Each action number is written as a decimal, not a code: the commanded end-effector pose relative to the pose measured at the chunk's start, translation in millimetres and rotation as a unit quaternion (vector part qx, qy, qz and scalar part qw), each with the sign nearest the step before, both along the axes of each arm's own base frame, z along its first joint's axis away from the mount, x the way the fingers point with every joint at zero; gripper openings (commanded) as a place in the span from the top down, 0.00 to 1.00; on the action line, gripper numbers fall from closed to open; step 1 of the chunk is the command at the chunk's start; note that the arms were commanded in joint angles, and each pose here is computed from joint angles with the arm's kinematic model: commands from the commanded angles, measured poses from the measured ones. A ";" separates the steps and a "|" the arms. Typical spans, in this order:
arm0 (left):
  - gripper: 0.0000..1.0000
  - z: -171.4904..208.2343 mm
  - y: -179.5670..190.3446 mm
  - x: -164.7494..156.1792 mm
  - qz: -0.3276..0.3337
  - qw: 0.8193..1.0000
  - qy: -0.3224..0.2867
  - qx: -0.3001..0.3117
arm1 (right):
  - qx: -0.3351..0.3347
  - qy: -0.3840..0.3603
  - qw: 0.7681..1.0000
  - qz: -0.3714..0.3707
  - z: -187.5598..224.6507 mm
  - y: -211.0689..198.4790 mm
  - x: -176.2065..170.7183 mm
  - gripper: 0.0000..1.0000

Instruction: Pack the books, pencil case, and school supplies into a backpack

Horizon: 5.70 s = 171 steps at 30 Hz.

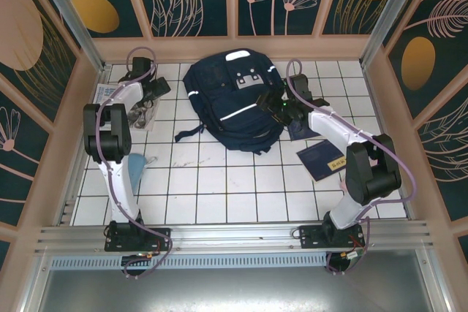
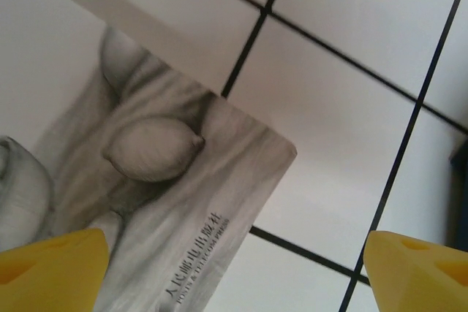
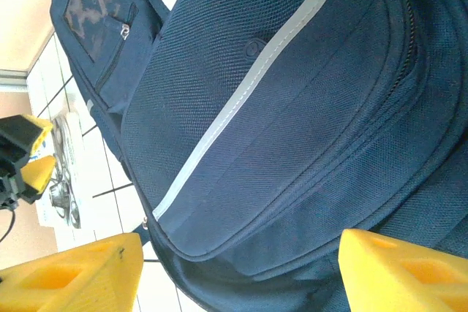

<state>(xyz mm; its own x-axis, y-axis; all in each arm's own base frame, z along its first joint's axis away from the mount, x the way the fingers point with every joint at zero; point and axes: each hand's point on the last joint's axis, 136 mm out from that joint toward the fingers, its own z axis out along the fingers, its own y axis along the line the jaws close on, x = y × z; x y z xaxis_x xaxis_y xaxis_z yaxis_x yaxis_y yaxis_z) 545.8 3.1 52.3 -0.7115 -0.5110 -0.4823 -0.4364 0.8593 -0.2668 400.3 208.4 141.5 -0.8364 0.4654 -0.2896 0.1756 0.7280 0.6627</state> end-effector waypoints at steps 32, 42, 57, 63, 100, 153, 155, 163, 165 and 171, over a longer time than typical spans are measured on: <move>0.19 -32.5 -162.9 -227.3 -0.154 0.975 0.092 -0.127 | 0.010 -0.045 0.999 0.016 40.6 13.6 -35.5 0.31; 0.21 -45.5 -187.2 -302.5 -0.169 0.973 0.106 -0.117 | -0.011 -0.050 0.998 0.022 40.3 25.2 -61.7 0.31; 0.11 49.6 -212.7 -306.9 -0.192 0.972 -0.006 -0.138 | -0.049 -0.089 0.993 0.060 40.7 51.8 -72.2 0.31; 0.11 80.1 -157.0 -276.9 -0.129 0.981 -0.057 -0.137 | -0.075 -0.071 0.984 0.143 7.7 102.3 -89.6 0.39; 0.22 6.6 -106.0 -316.8 -0.069 0.975 0.078 -0.197 | -0.135 0.045 0.937 0.319 -65.9 183.6 -161.5 0.52; 0.44 40.4 -173.8 -310.3 -0.184 0.919 0.045 -0.345 | -0.114 0.116 0.931 0.328 -134.5 169.5 -160.0 0.53; 0.49 40.0 -171.9 -308.1 -0.182 0.923 0.044 -0.335 | -0.115 0.117 0.931 0.326 -135.0 168.9 -160.0 0.53; 0.81 46.0 -151.7 -291.6 -0.156 0.952 0.028 -0.263 | -0.119 0.081 0.943 0.301 -108.8 163.0 -145.9 0.48; 0.86 52.4 -145.4 -286.4 -0.147 0.959 0.017 -0.243 | -0.112 0.061 0.947 0.294 -92.2 163.0 -139.1 0.44; 0.94 107.7 -122.2 -256.4 -0.124 0.977 -0.057 -0.165 | -0.090 -0.036 0.968 0.230 -22.0 155.0 -107.9 0.35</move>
<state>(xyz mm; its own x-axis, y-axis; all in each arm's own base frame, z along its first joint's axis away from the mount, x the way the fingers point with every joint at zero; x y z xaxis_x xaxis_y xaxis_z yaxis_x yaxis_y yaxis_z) 259.2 -131.4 106.9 -0.8630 -0.4604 -0.2082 -0.2613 0.7594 -0.5959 268.8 365.0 64.0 -0.9598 -0.1196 -0.2538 -0.2305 0.8519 0.4703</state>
